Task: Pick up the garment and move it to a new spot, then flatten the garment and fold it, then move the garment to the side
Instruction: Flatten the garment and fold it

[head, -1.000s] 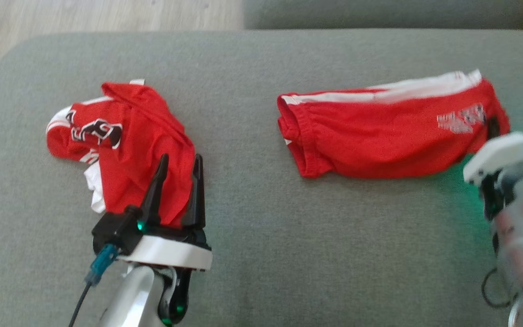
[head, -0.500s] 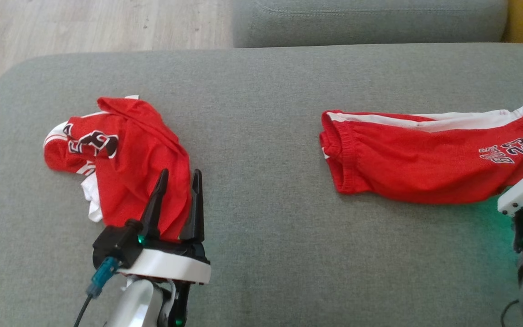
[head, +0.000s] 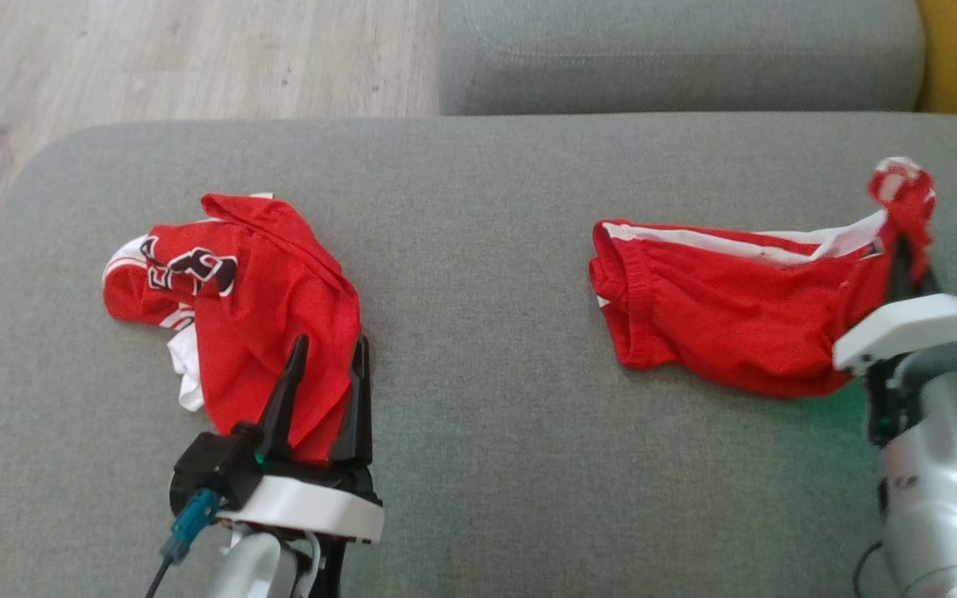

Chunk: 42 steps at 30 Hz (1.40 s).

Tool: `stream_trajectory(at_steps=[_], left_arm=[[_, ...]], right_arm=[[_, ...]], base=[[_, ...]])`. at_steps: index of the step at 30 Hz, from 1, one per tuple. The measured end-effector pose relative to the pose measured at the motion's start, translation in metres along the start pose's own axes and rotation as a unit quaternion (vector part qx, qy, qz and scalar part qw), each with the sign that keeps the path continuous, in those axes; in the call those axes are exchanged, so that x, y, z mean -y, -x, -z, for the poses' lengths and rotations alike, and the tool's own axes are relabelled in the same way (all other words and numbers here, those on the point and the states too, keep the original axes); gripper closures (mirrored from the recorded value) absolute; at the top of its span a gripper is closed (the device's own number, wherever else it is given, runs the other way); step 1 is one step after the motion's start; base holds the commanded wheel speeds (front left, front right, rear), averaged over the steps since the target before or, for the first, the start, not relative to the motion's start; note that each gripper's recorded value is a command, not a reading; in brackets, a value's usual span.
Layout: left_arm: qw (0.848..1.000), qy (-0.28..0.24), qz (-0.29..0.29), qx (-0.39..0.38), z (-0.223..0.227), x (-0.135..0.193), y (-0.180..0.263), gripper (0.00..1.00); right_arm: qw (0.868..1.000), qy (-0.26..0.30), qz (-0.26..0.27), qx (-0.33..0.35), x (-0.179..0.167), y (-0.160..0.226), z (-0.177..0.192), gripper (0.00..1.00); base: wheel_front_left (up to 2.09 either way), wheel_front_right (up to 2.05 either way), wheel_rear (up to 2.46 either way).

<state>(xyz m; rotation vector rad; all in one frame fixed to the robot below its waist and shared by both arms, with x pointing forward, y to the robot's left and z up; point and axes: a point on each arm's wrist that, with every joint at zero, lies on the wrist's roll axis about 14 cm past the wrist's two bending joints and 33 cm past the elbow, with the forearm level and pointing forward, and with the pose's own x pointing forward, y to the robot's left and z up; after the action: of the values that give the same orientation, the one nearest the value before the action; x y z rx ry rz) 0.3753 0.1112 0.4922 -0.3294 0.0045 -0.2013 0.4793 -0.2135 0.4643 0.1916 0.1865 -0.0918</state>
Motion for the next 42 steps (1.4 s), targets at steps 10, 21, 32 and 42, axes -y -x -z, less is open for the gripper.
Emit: stream_trajectory(at_steps=[10,21,32,42], left_arm=[[1.000,-0.005,-0.003,0.013,-0.008,0.000,0.013,0.00],[0.999,-0.004,-0.037,0.014,-0.007,-0.017,0.034,0.00],[1.000,0.001,-0.031,0.003,0.001,-0.012,0.035,0.00],[1.000,0.003,-0.008,0.008,-0.003,0.003,0.022,0.00]], right_arm=[[0.990,-0.009,-0.135,0.029,-0.092,0.021,-0.008,1.00],[0.963,0.027,-0.268,-0.025,-0.176,0.056,0.036,1.00],[0.943,0.120,-0.280,-0.136,-0.154,0.083,0.107,0.00],[0.966,0.093,-0.233,-0.063,-0.129,0.058,0.058,0.00]], base=[[0.00,0.00,0.00],[0.00,0.00,0.00],[0.00,0.00,0.00],[0.00,0.00,0.00]])
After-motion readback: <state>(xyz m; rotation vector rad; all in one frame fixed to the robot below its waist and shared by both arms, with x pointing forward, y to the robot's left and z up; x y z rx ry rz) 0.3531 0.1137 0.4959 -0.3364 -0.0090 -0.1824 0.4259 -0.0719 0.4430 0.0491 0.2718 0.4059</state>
